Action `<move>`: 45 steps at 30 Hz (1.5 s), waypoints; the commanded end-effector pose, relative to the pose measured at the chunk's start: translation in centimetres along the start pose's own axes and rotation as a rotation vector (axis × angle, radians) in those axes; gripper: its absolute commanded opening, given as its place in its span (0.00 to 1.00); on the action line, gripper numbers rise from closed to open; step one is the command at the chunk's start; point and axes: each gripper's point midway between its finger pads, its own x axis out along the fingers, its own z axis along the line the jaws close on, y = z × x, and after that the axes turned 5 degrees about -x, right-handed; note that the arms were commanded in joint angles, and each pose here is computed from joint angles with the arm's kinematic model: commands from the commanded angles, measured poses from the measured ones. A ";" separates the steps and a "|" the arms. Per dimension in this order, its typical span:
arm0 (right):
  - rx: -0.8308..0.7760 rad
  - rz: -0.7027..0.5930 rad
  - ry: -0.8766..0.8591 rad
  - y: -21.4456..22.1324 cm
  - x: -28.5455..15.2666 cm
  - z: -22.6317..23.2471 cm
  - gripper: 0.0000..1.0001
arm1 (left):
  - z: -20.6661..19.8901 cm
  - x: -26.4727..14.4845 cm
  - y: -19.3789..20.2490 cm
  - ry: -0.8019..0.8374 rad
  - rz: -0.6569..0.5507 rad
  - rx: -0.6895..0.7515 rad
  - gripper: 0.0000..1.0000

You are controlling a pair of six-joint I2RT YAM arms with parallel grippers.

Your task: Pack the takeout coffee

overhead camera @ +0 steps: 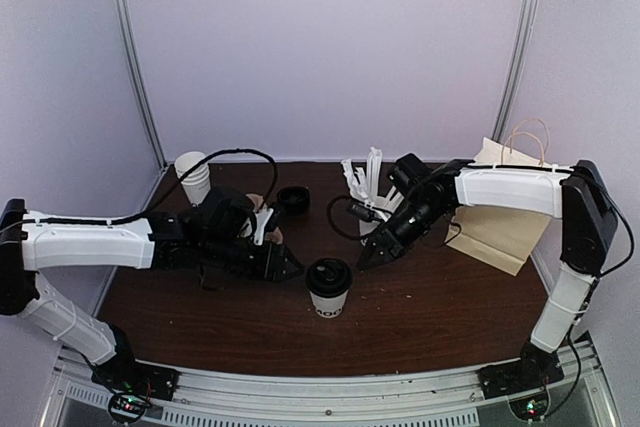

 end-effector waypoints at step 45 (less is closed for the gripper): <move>0.191 -0.123 -0.233 -0.9 -1.4 -0.1 0.44 | -0.6 4.4 -0.9 0.069 0.068 -0.027 0.46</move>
